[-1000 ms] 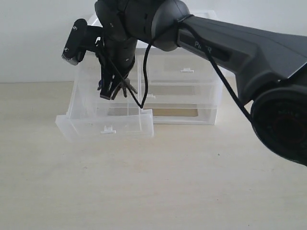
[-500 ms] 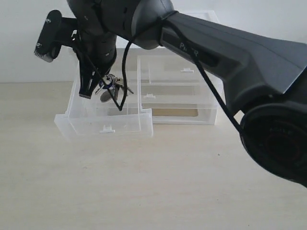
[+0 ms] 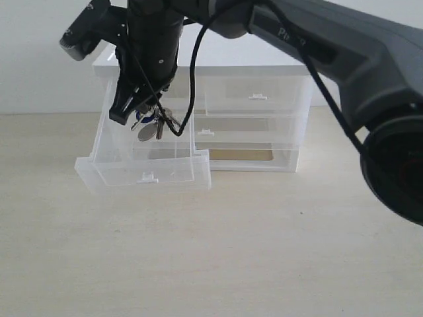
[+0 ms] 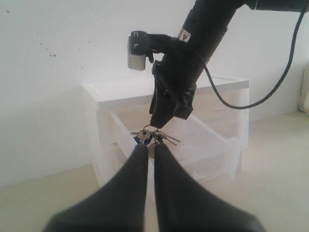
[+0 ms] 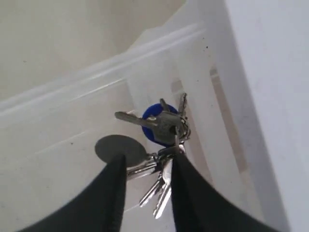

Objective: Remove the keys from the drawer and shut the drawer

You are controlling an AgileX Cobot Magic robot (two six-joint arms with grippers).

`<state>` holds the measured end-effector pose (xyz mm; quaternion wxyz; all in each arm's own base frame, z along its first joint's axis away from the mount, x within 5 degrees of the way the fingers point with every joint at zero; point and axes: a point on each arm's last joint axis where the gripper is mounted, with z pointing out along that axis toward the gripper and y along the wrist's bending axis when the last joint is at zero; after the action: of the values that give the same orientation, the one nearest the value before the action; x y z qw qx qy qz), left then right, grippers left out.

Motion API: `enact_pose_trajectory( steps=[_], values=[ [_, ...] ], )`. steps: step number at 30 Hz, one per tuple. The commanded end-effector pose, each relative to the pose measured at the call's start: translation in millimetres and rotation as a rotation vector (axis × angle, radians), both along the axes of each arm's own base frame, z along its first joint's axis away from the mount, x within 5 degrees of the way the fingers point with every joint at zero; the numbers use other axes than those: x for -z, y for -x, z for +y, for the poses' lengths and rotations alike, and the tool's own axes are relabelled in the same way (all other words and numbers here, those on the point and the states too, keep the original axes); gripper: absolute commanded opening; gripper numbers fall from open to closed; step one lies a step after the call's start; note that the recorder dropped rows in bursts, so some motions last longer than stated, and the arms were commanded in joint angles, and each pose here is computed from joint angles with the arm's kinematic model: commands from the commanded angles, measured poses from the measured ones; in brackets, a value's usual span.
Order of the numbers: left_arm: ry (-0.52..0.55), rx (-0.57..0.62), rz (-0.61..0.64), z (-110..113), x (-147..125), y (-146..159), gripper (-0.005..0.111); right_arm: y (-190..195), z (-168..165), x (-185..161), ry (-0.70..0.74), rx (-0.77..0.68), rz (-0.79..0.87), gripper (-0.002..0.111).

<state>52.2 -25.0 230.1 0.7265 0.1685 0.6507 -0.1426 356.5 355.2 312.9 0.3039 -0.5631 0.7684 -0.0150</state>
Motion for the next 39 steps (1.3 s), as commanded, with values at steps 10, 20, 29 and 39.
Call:
enact_pose_trajectory(
  steps=[10, 20, 29, 39],
  values=[
    [-0.054, -0.009, -0.018, -0.7, 15.0, -2.6, 0.004, 90.5, 32.3, -53.3, -0.103, -0.150, 0.025, 0.000],
    [-0.045, -0.009, -0.017, -0.7, 14.7, -2.6, 0.004, 147.5, 3.8, -37.7, -0.383, -0.091, -0.167, 0.000],
    [-0.028, -0.012, -0.031, -0.3, 12.9, -2.6, 0.004, 178.8, -40.0, 56.0, -0.410, -0.008, -0.035, 0.000],
    [-0.025, -0.012, -0.032, -0.3, 12.6, -2.6, 0.004, 94.8, -48.8, 91.4, -0.477, 0.112, -0.038, 0.000]
  ],
)
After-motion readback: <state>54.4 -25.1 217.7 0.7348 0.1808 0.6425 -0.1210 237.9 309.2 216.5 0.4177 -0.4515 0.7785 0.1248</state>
